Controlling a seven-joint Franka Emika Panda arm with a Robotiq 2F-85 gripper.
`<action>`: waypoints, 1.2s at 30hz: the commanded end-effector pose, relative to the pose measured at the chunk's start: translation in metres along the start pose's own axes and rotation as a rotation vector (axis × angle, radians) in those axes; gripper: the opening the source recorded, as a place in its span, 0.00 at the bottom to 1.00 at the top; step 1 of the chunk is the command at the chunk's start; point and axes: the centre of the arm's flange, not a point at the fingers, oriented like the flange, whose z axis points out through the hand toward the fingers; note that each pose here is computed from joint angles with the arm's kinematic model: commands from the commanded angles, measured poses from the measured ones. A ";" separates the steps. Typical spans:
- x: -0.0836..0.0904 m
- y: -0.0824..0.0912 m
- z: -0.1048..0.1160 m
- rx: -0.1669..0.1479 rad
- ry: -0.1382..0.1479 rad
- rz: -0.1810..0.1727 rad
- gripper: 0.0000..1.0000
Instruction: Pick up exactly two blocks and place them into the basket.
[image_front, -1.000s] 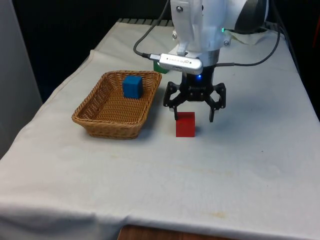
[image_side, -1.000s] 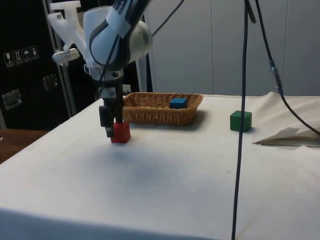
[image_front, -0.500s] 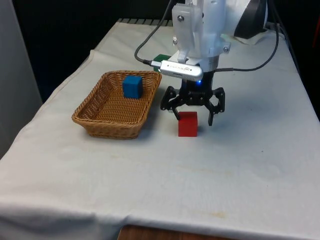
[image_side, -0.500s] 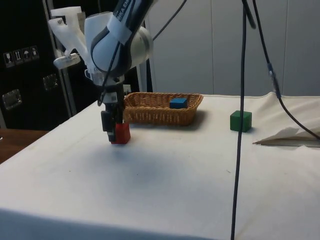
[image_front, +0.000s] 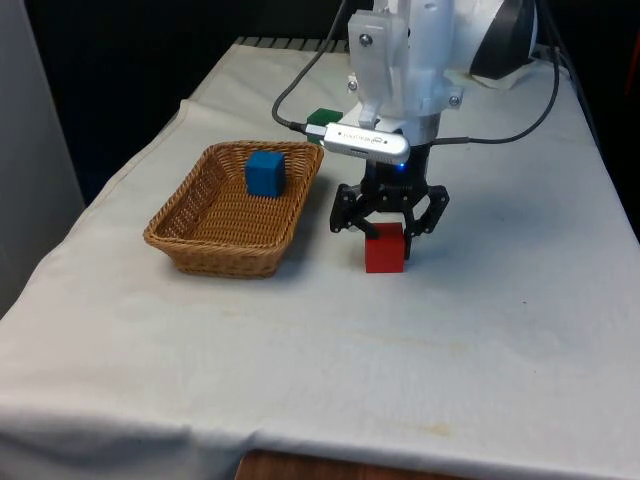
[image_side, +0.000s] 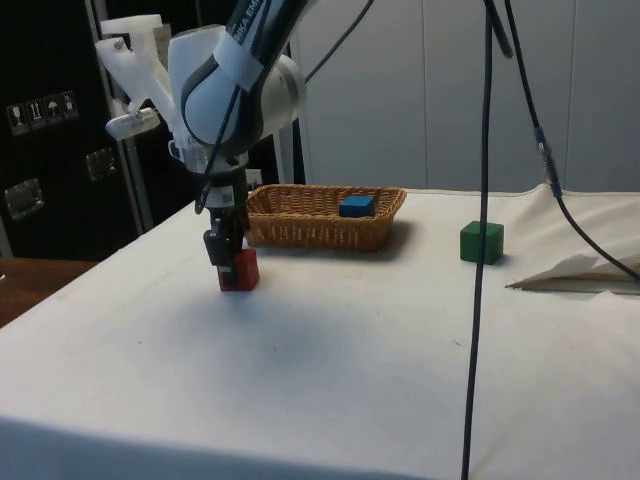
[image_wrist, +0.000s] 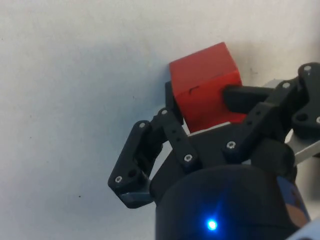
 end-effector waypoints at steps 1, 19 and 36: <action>0.000 0.000 0.002 0.000 0.003 -0.001 0.00; 0.008 0.021 -0.047 0.002 0.012 0.015 0.00; 0.011 0.035 -0.076 0.008 0.003 0.026 0.00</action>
